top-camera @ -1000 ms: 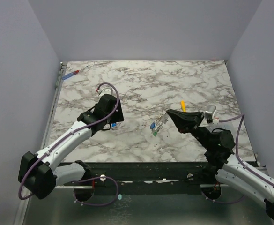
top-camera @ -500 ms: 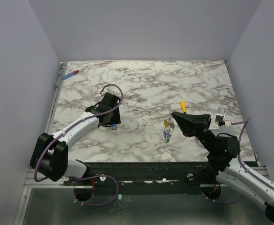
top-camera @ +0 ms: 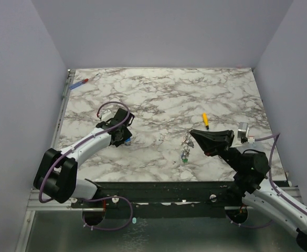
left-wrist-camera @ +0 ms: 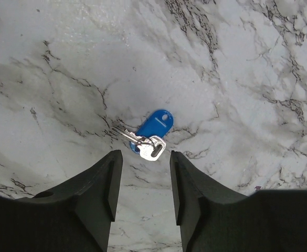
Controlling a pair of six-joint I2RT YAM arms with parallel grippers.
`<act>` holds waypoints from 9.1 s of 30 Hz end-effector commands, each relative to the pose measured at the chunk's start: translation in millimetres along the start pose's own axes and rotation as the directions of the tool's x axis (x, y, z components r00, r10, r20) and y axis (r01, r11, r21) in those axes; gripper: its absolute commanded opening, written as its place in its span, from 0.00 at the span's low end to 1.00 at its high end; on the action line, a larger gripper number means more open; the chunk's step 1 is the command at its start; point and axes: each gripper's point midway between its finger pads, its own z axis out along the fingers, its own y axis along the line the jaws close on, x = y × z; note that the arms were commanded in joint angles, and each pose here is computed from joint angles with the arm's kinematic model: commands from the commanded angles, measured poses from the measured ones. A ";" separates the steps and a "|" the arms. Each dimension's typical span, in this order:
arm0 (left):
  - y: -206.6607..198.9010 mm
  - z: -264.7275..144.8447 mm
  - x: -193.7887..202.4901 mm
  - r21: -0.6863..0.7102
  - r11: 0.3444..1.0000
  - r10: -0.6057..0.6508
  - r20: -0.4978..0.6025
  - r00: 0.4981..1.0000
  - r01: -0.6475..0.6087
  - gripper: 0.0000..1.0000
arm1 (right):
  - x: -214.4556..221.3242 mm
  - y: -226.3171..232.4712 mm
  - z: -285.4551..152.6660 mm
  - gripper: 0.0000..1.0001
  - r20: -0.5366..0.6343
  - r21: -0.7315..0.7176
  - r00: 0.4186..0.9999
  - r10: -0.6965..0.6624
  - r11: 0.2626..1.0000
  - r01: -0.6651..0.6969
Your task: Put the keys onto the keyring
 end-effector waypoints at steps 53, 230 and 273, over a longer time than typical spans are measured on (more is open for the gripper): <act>7.3 33.7 14.9 -0.221 0.911 -0.329 0.126 0.936 0.349 0.41 | -26.8 12.4 -17.9 0.01 -0.010 -0.029 0.989 -0.145 0.989 0.145; -188.3 -335.7 50.1 0.773 -0.352 0.302 0.628 0.718 -0.528 0.00 | 4.2 9.1 37.6 0.01 -0.115 -0.143 0.965 -0.234 0.966 0.217; -193.4 -348.9 48.0 0.756 -0.374 0.275 0.644 0.714 -0.537 0.00 | 3.1 18.8 31.2 0.01 -0.128 -0.181 0.968 -0.217 0.965 0.192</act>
